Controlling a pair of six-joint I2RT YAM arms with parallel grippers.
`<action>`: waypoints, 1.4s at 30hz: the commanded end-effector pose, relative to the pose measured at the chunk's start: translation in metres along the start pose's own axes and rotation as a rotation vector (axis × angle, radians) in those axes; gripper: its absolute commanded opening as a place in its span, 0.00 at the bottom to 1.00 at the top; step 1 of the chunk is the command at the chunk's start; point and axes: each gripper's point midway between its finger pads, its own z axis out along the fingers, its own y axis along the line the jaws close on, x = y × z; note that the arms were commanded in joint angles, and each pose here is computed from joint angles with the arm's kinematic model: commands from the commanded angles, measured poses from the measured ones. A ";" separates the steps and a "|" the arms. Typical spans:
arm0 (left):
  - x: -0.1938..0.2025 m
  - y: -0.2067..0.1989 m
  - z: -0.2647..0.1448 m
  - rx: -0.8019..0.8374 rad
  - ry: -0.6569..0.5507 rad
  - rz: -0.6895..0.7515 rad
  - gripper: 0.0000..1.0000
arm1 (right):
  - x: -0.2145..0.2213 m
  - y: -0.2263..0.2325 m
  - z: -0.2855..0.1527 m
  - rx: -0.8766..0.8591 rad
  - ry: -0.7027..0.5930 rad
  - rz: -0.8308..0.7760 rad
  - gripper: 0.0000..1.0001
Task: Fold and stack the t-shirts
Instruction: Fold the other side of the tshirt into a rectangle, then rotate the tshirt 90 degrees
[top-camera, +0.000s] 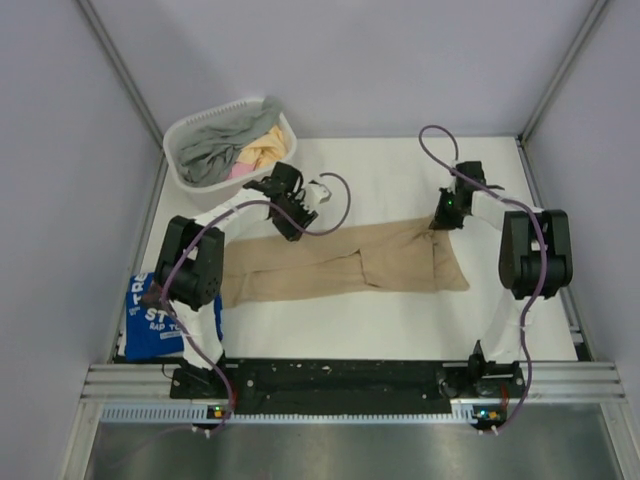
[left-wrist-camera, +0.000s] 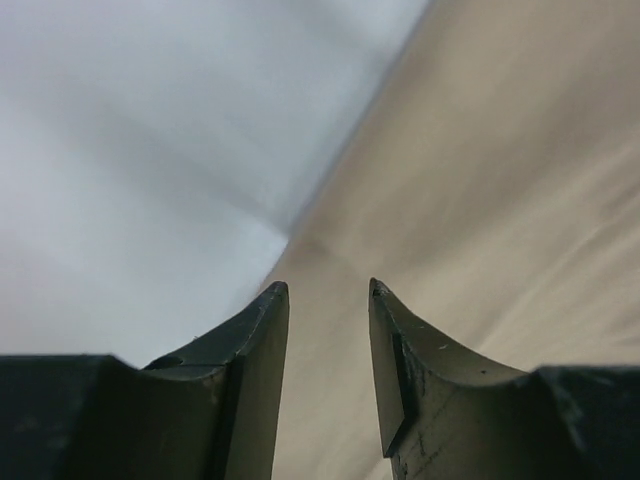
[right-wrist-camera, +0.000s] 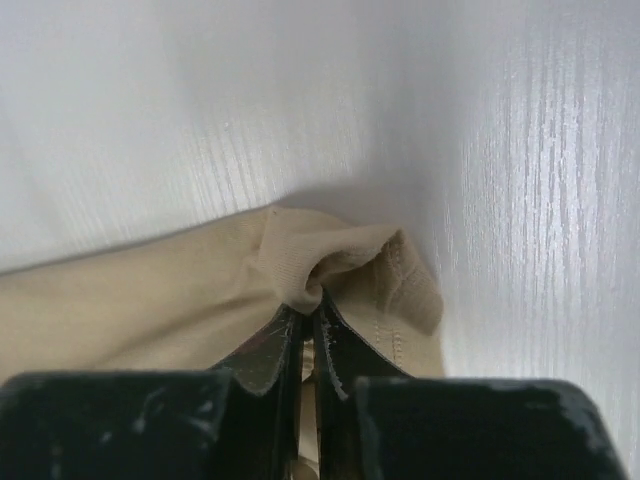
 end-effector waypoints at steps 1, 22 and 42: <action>0.063 0.039 -0.001 -0.162 0.124 -0.098 0.42 | -0.012 -0.014 0.006 0.048 -0.022 0.035 0.00; 0.086 0.090 -0.059 -0.246 0.078 -0.219 0.43 | -0.109 -0.023 -0.081 0.101 -0.247 -0.021 0.41; 0.156 -0.137 -0.057 0.426 0.166 0.267 0.43 | -0.172 0.047 0.076 -0.126 -0.101 0.005 0.08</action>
